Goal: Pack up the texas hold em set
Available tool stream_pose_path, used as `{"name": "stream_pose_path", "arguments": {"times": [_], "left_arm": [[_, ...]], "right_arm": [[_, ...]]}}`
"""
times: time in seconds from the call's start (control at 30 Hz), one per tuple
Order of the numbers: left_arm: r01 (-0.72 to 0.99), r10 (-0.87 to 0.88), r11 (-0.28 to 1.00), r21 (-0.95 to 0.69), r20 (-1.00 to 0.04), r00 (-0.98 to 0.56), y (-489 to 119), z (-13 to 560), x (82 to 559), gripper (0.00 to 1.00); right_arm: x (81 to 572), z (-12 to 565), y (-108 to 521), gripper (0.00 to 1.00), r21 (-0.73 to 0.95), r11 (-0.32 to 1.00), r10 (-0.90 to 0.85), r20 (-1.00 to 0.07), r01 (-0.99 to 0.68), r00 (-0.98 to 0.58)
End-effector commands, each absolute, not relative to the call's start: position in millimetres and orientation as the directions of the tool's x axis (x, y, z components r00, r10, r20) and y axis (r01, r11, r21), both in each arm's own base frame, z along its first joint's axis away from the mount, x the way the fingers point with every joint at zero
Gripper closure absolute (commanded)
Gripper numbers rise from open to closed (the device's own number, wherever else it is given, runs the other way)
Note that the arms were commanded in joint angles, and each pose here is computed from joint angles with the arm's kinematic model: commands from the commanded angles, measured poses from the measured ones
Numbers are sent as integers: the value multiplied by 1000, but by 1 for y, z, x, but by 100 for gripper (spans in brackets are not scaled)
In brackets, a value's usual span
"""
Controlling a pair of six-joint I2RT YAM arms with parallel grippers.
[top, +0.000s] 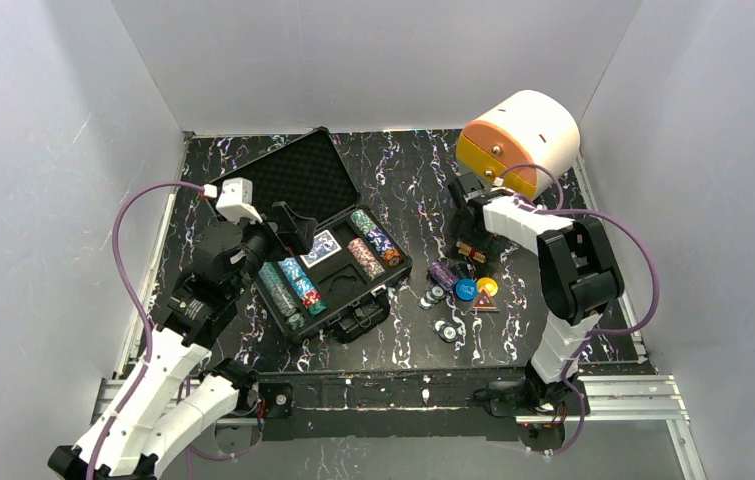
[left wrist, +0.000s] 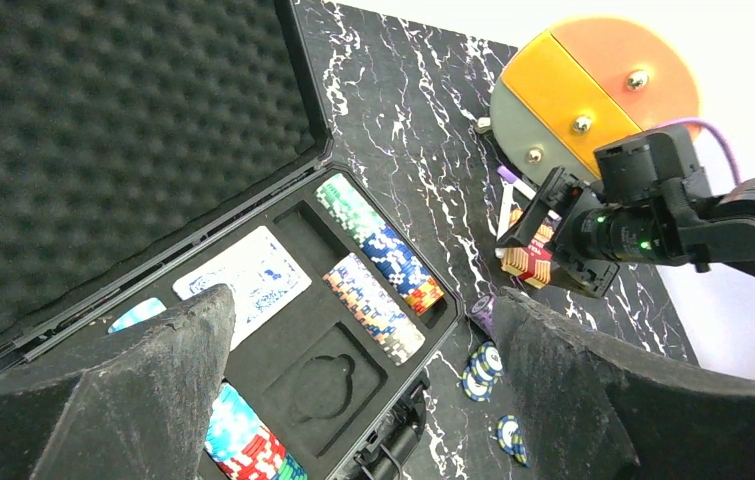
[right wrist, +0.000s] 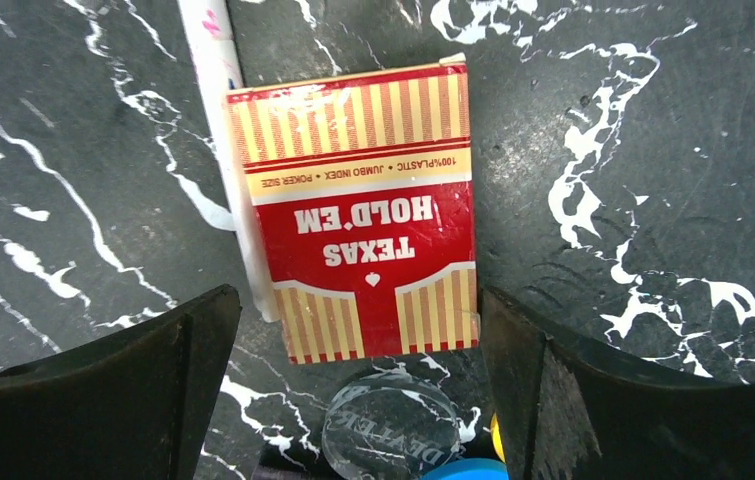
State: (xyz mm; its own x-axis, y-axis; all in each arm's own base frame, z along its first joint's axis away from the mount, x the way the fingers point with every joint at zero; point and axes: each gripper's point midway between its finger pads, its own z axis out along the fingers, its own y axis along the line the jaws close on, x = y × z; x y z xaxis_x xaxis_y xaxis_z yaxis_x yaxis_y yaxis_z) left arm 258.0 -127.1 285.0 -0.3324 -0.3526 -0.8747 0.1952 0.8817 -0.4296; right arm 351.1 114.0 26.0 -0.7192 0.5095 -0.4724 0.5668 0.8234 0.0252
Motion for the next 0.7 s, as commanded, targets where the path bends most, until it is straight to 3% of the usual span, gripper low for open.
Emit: {"name": "stream_pose_path", "arguments": {"times": [0.0, 0.27, 0.47, 0.67], "left_arm": [[200, -361, 881, -428, -883, -300, -126, 300, 261, 2], [205, -359, 880, -429, -882, -305, -128, 299, 262, 2], [200, -360, 881, -429, -882, -304, -126, 298, 261, 2], [195, -366, 880, -433, -880, -301, -125, 297, 260, 2]], "right_arm": [[365, 64, 108, 4, 95, 827, 504, -561, 554, -656], [352, 48, 99, 5, 65, 835, 489, -540, 546, -684], [347, 33, 94, 16, 28, 832, 488, -512, 554, -707], [349, 24, 101, 9, 41, 854, 471, -484, 518, -737]]}}
